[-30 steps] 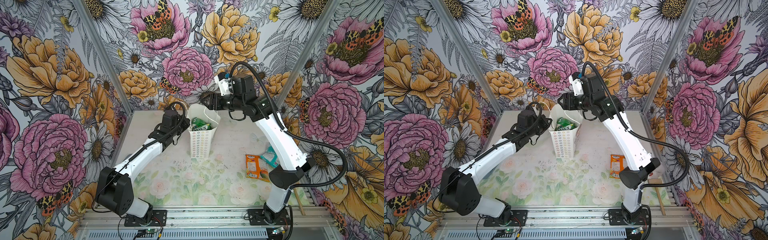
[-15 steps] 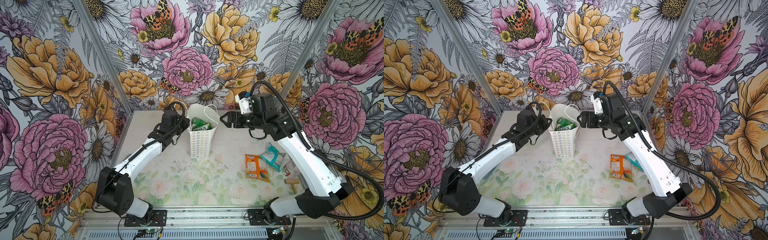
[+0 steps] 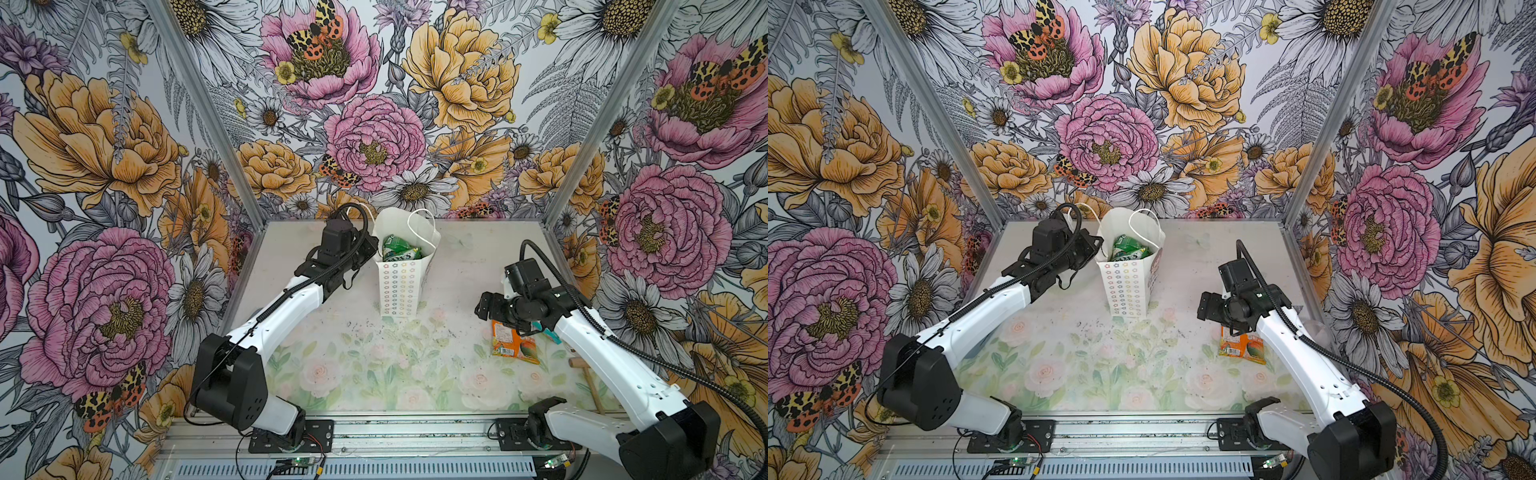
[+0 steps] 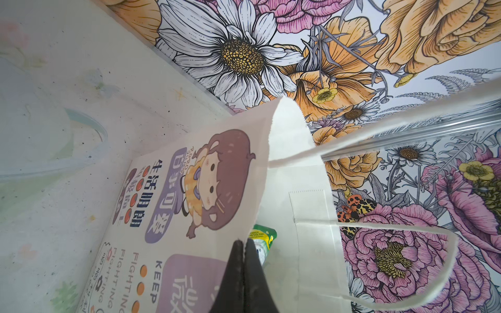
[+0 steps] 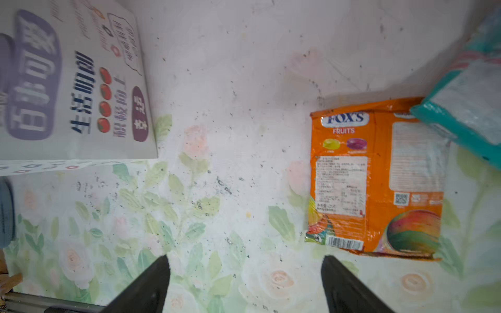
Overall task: Place the snacks into the paper bag
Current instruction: Move the snack to the middle-right of the table.
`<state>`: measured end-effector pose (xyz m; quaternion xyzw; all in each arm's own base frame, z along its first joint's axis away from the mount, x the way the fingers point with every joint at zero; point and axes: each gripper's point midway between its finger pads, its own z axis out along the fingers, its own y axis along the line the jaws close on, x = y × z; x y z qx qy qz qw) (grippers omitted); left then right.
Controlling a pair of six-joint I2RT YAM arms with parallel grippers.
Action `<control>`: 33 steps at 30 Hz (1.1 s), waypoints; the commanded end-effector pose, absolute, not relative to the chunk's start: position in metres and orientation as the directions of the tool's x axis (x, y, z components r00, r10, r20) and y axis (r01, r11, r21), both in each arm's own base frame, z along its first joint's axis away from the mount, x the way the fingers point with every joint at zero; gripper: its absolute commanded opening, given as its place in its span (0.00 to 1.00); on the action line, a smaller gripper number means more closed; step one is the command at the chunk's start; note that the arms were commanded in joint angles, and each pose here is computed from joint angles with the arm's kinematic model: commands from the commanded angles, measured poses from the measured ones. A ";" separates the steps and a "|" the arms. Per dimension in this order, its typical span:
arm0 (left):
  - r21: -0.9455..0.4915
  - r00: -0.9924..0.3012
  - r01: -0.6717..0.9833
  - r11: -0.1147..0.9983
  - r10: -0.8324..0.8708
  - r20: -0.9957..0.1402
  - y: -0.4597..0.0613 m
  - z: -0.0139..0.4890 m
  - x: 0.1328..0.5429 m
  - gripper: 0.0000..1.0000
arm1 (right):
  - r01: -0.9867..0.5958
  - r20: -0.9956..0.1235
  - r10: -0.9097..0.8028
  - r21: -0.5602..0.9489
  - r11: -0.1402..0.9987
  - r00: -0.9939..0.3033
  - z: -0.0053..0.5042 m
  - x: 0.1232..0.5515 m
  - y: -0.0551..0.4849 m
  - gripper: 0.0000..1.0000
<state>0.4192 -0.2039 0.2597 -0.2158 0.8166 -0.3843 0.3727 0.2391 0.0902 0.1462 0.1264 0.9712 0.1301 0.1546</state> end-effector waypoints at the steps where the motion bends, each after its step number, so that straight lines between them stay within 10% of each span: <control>1: -0.800 -0.625 -0.038 0.599 -0.639 -0.448 -0.203 0.265 0.421 0.00 | 0.284 -0.257 0.354 0.272 0.919 -0.899 0.135 0.235 0.076 0.90; 33: -0.797 -0.622 -0.055 0.602 -0.645 -0.444 -0.203 0.264 0.424 0.00 | 0.463 -0.166 0.467 0.059 0.884 -0.869 0.069 0.235 0.003 0.92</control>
